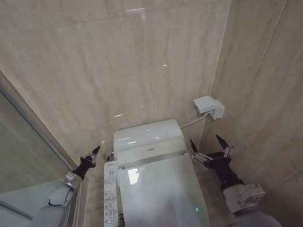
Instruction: Open the toilet lid, clean the toilet bowl with a toilet brush, close the toilet lid, and flush.
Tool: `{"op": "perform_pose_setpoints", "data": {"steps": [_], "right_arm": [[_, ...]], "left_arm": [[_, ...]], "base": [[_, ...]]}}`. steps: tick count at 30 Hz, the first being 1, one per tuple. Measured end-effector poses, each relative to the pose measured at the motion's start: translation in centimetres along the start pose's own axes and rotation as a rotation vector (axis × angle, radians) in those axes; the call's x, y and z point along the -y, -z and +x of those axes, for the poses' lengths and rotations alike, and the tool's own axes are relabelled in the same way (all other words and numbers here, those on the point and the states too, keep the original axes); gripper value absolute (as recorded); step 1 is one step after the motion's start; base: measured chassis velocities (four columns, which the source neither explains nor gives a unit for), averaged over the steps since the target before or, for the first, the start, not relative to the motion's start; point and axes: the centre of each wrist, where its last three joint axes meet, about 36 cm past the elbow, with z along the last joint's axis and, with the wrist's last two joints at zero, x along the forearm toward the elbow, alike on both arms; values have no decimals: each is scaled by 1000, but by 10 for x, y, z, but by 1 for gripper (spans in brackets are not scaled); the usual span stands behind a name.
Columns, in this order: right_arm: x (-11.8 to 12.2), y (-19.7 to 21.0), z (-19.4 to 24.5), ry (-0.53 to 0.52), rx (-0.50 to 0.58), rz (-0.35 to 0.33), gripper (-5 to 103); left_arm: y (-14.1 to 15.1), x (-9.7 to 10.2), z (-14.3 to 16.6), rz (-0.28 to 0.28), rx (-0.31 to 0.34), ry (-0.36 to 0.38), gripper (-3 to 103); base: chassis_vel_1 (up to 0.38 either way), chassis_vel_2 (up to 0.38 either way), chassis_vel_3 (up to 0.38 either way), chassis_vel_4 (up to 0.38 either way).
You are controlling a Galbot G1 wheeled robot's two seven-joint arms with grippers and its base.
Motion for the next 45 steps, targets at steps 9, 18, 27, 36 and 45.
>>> {"op": "perform_pose_setpoints", "data": {"steps": [9,18,27,36,45], "right_arm": [[0,0,0,0,0,0,100],[0,0,0,0,0,0,100],[0,0,0,0,0,0,100],[0,0,0,0,0,0,100],[0,0,0,0,0,0,100]], "left_arm": [[-14,0,-12,-15,35,-36,0],[-19,13,-26,57,84,-107,0],[-34,7,-6,59,35,-184,0],[-38,-8,9,34,17,-182,0],[-42,-13,20,21,0,-224,0]], "base": [[0,0,0,0],[0,0,0,0],[0,0,0,0],[0,0,0,0],[0,0,0,0]]}}
